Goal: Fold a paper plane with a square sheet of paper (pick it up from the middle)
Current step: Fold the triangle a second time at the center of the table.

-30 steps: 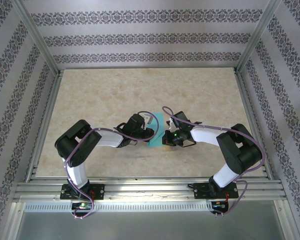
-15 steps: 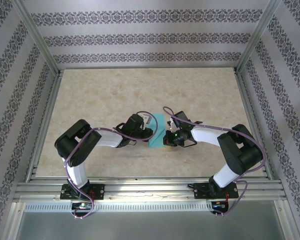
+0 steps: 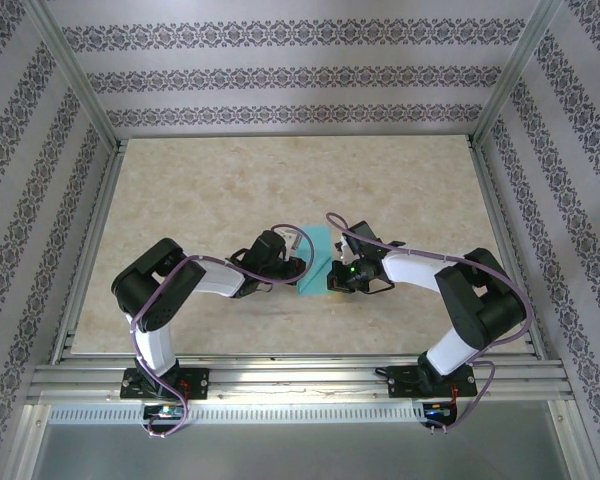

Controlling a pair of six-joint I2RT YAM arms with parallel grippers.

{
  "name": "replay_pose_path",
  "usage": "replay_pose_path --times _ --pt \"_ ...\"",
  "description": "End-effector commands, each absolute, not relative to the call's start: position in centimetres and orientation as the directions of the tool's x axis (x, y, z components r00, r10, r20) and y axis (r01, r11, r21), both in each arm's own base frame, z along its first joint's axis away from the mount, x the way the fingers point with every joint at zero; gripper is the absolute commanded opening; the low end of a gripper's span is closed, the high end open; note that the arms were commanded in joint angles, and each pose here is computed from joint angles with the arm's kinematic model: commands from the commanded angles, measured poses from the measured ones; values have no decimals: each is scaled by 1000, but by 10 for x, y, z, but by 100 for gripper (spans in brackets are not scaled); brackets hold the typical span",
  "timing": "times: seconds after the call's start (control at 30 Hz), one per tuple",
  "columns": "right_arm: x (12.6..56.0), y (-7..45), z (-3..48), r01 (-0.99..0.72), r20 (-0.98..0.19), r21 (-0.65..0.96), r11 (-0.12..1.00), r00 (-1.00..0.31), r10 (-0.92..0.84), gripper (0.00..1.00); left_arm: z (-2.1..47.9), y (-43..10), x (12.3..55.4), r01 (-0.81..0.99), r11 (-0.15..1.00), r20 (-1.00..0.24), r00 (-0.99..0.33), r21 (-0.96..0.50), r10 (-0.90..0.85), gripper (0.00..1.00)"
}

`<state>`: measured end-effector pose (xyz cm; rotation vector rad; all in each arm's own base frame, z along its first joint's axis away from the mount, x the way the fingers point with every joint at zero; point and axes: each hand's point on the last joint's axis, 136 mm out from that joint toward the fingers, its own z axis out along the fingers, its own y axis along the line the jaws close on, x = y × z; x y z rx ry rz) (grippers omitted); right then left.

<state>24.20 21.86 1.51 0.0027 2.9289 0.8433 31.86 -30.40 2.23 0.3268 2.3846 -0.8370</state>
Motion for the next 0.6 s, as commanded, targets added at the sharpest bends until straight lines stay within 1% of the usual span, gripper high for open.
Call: replay_pose_path --times 0.0,0.13,0.27,0.43,0.57 --pt "251 225 34 -16 -109 569 822 -992 56 0 6 -296 311 364 783 -552 -833 -505 31 0" --pt "260 239 50 -27 -125 633 774 -990 68 0 8 -296 312 363 782 -551 -834 -507 29 0" --pt "260 251 47 -26 -109 650 759 -992 58 0 8 -298 312 359 778 -547 -837 -516 24 0" --pt "266 252 32 -2 -93 631 776 -993 73 0 9 -299 311 357 770 -542 -840 -528 18 0" --pt "260 242 10 13 -55 567 823 -997 54 0 14 -300 312 361 767 -550 -835 -530 13 0"
